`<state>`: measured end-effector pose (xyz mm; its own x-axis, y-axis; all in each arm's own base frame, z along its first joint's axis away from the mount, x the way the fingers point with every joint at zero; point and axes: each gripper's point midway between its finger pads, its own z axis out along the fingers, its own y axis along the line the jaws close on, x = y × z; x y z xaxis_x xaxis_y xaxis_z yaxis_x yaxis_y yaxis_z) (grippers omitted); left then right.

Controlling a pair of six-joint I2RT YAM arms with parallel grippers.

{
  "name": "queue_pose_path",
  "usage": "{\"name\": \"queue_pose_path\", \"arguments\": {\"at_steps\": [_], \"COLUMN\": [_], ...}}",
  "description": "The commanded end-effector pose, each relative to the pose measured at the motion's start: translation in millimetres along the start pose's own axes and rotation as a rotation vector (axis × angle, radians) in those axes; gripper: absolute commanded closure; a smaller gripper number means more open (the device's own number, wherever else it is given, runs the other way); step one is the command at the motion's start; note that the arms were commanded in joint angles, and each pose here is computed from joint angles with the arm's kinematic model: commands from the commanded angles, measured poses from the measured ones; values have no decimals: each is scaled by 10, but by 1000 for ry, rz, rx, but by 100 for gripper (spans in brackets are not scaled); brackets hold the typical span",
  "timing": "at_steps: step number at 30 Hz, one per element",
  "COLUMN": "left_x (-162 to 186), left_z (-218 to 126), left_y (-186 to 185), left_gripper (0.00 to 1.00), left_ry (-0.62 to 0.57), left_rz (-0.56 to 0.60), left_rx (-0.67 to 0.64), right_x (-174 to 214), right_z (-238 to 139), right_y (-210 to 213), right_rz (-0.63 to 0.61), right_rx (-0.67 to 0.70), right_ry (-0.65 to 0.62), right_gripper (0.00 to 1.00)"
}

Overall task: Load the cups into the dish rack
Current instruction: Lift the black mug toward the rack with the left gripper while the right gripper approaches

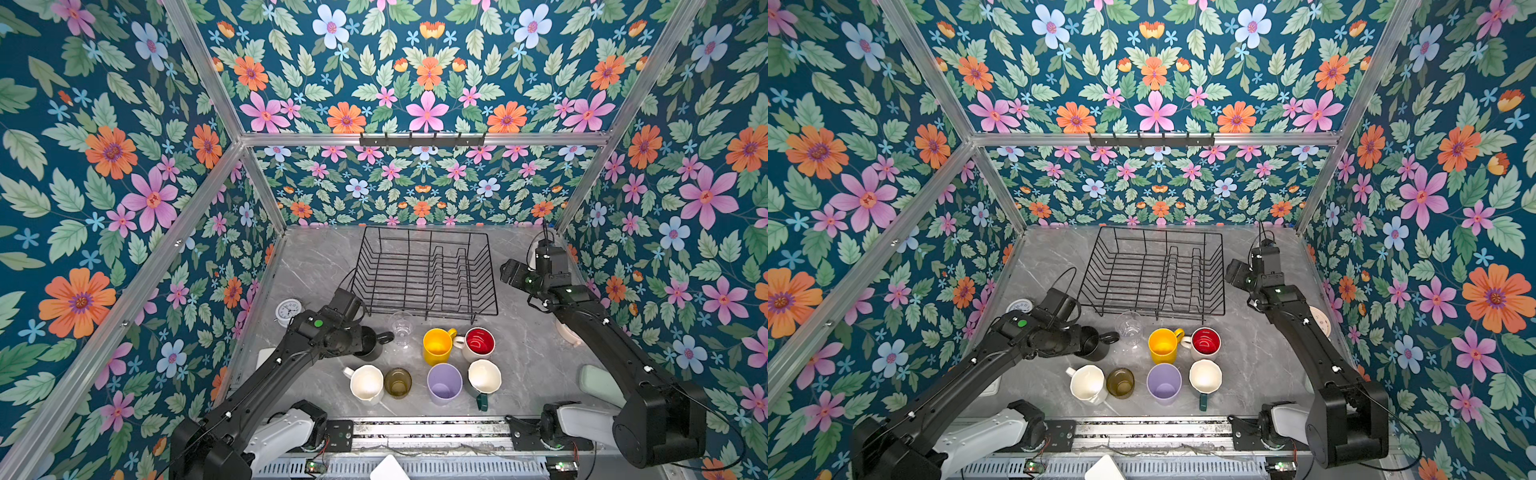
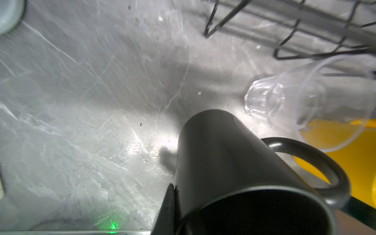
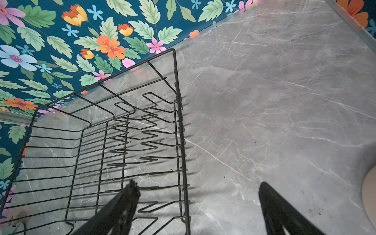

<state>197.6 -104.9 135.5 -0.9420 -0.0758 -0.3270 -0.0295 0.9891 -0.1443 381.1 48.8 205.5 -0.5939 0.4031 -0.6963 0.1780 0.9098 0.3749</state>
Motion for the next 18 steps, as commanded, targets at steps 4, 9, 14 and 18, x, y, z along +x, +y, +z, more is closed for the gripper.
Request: {"name": "queue_pose_path", "arguments": {"at_steps": [4, 9, 14, 18], "left_x": [-250, -550, -904, -1102], "left_z": [-384, -990, -1506, -1570], "left_y": [-87, -296, -735, -1147], "left_gripper": [100, 100, 100, 100], "left_ry": [-107, -252, -440, -492], "left_rz": [33, 34, 44, 53], "left_rx": [41, 163, 418, 633], "right_x": [-68, -136, -240, -293], "right_z": [-56, -166, -322, -485], "right_y": [71, 159, 390, 680], "right_rz": [-7, -19, -19, -50], "right_rx": [-27, -66, -186, -352], "right_ry": [-14, -30, -64, -89], "right_gripper": [8, 8, 8, 7]}}
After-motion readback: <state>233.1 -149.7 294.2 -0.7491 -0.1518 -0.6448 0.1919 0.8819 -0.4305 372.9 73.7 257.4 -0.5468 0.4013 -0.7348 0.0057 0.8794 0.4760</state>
